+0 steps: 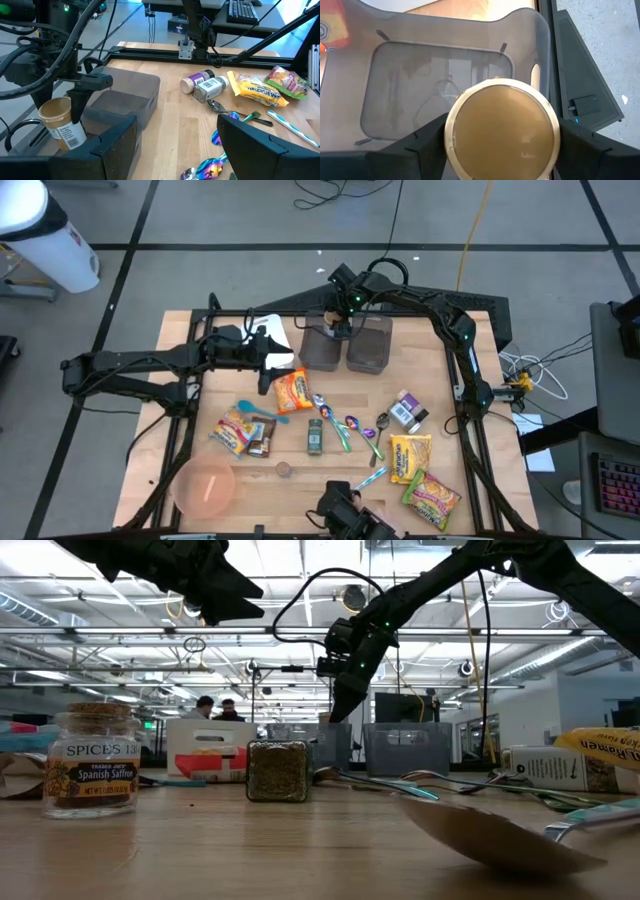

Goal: Pick & Place Food Item
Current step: Put the gold seasoning bottle into the left black bin

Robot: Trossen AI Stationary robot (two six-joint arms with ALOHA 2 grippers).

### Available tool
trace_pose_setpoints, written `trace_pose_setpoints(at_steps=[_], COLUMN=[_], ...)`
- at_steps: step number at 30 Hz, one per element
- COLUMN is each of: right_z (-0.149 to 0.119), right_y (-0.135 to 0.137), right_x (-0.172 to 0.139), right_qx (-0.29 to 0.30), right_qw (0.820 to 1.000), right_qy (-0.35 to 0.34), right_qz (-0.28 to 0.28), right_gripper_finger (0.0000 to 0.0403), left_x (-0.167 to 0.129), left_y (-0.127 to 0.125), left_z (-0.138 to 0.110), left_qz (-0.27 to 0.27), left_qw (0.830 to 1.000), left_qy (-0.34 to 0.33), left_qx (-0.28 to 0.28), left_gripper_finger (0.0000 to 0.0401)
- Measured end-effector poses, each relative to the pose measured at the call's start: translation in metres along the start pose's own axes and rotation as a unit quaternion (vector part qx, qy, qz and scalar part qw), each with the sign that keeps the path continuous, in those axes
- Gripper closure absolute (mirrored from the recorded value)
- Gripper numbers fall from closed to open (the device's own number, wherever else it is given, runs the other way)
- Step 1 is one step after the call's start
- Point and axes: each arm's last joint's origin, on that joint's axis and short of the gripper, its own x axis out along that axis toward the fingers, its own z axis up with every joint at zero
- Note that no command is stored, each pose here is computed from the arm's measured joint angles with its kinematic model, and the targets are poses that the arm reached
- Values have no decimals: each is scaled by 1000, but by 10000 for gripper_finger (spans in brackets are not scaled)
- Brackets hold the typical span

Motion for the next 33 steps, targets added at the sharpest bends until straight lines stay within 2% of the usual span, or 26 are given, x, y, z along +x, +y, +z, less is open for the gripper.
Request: trace_pose_setpoints(at_steps=[5, 16, 25, 33], right_z=[0, 1, 2, 9], right_y=[0, 0, 0, 2], right_x=[0, 0, 0, -22], right_qx=[0, -1, 6, 0], right_qw=[1000, 1000, 1000, 1000], right_qy=[1, -5, -9, -27], right_qz=[-1, -3, -4, -15], right_gripper_finger=[102, 104, 80, 56], left_x=[0, 0, 0, 0], left_y=[0, 0, 0, 0], left_z=[0, 0, 0, 0], left_qz=[0, 0, 0, 0], left_qw=[1000, 1000, 1000, 1000], left_qy=[0, 1, 1, 1], left_qx=[-1, -2, -3, -4], left_gripper_finger=[123, 123, 123, 123])
